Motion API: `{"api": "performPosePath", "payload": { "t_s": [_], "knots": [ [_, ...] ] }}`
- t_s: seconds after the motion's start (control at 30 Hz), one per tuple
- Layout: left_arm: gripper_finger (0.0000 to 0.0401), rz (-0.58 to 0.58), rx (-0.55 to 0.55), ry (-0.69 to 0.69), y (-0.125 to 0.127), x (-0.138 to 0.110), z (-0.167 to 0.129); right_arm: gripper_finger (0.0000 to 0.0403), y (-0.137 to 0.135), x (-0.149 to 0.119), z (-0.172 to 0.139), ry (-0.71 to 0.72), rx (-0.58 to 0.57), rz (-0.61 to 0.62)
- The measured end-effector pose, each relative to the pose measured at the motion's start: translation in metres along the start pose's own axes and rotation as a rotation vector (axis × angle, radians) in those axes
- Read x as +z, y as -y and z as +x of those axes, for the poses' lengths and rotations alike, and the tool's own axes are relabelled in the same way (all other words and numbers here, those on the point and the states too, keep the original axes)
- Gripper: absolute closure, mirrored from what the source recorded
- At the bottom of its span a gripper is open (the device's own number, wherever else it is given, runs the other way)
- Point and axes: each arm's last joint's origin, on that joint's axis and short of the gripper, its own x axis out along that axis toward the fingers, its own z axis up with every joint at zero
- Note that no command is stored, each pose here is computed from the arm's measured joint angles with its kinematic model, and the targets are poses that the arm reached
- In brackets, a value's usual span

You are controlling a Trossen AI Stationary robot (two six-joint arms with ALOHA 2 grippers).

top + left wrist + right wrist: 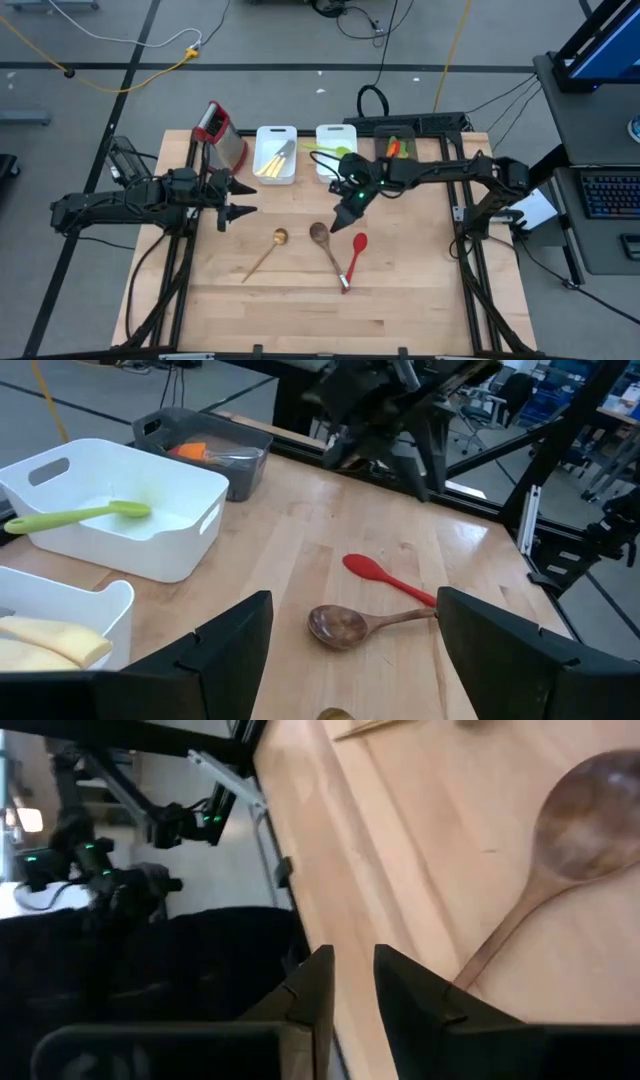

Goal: Pick & Place Kitchen Items
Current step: Put the brown serving spoon into the right white bin

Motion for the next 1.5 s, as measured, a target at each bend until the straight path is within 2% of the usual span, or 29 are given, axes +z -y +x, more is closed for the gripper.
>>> {"api": "performPosePath", "payload": {
  "t_s": [0.53, 0.87, 1.13, 1.3, 1.5],
  "knots": [
    [0.0116, -0.027, 0.001, 0.0, 0.0, 0.0, 0.0, 0.034, -0.001, -0.001, 0.002, 0.013, -0.019, -0.269],
    [0.0116, -0.03, 0.001, 0.0, 0.0, 0.0, 0.0, 0.0339, 0.001, 0.004, 0.001, 0.126, -0.129, -0.287],
    [0.0116, -0.034, 0.001, 0.0, 0.0, 0.0, 0.0, 0.0339, -0.003, 0.009, 0.001, 0.185, -0.113, -0.311],
    [0.0116, -0.033, 0.001, 0.0, 0.0, 0.0, 0.0, 0.0339, -0.004, 0.012, 0.0, 0.259, -0.146, -0.212],
    [0.0116, -0.032, 0.0, 0.0, 0.0, 0.0, 0.0, 0.0323, -0.005, 0.009, 0.003, 0.253, -0.135, -0.147]
  ]
}}
